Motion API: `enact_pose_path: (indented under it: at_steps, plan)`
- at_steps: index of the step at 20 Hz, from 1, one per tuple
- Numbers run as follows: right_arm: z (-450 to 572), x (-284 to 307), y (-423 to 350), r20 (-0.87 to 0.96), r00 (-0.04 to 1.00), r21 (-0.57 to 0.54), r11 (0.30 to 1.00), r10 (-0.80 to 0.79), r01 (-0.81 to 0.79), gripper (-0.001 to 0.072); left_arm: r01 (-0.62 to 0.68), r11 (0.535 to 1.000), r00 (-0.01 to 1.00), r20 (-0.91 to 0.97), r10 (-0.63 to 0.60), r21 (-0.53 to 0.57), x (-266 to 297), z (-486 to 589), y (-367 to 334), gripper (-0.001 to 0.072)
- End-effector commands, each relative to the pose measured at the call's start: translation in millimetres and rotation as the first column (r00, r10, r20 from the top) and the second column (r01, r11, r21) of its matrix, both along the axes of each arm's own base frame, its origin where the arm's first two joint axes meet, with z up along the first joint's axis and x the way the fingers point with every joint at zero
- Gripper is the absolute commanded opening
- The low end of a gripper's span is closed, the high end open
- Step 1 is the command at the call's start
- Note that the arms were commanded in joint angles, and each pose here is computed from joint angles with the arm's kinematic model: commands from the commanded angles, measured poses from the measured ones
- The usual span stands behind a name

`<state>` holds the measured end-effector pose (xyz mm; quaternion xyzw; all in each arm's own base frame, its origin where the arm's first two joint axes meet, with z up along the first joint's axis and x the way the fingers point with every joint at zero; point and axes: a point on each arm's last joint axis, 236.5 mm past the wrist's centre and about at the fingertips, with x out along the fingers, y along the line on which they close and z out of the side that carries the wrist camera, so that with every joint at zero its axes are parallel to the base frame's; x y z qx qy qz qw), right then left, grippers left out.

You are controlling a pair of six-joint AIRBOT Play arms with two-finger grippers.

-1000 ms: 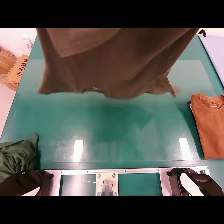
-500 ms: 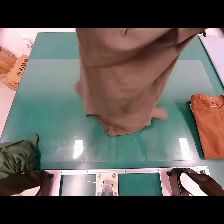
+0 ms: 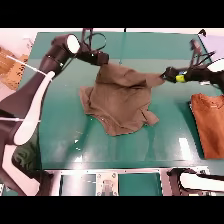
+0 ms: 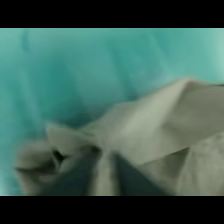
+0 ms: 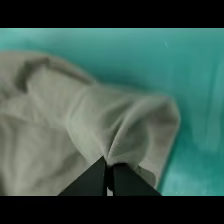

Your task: Fold the shirts.

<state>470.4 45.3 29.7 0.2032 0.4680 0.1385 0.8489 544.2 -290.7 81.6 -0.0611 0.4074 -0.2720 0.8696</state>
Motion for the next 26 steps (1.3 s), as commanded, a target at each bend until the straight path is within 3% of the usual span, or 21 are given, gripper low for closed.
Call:
enact_pose_path:
  at_steps: [1,5,9,18,20,26]
  plan:
    - [-61.9,-2.4,-3.0,-0.134,0.991,0.012,1.000,-0.001,0.003,0.0016,0.015,0.993,0.986,-0.164,-0.034,-0.118,-12.2,-24.7,-11.1,0.0554]
    - [-53.6,6.0,-25.9,-0.111,0.993,0.009,0.999,-0.047,0.048,0.0018,0.117,0.984,0.882,-0.440,-0.166,-0.136,-77.3,-3.2,32.2,0.0558]
    - [-45.8,13.5,-63.5,-0.088,0.989,0.005,0.992,-0.121,0.122,0.0017,0.161,0.984,0.689,-0.705,-0.170,-0.079,-161.6,-22.5,46.8,0.0557]
    - [-46.0,11.5,-91.9,-0.088,0.980,0.004,0.984,-0.179,0.180,0.0017,0.365,0.930,0.497,-0.854,-0.155,0.044,-348.7,-146.0,-35.3,0.0557]
    - [-46.0,11.6,-91.9,-0.088,0.980,0.005,0.984,-0.179,0.180,0.0017,0.361,0.930,0.491,-0.861,-0.132,0.063,-362.8,-161.9,-36.3,0.0558]
    - [-46.5,11.3,-90.4,-0.090,0.980,0.005,0.984,-0.176,0.177,0.0017,0.117,0.987,0.683,-0.731,0.003,0.113,-300.8,-186.0,-54.1,0.0558]
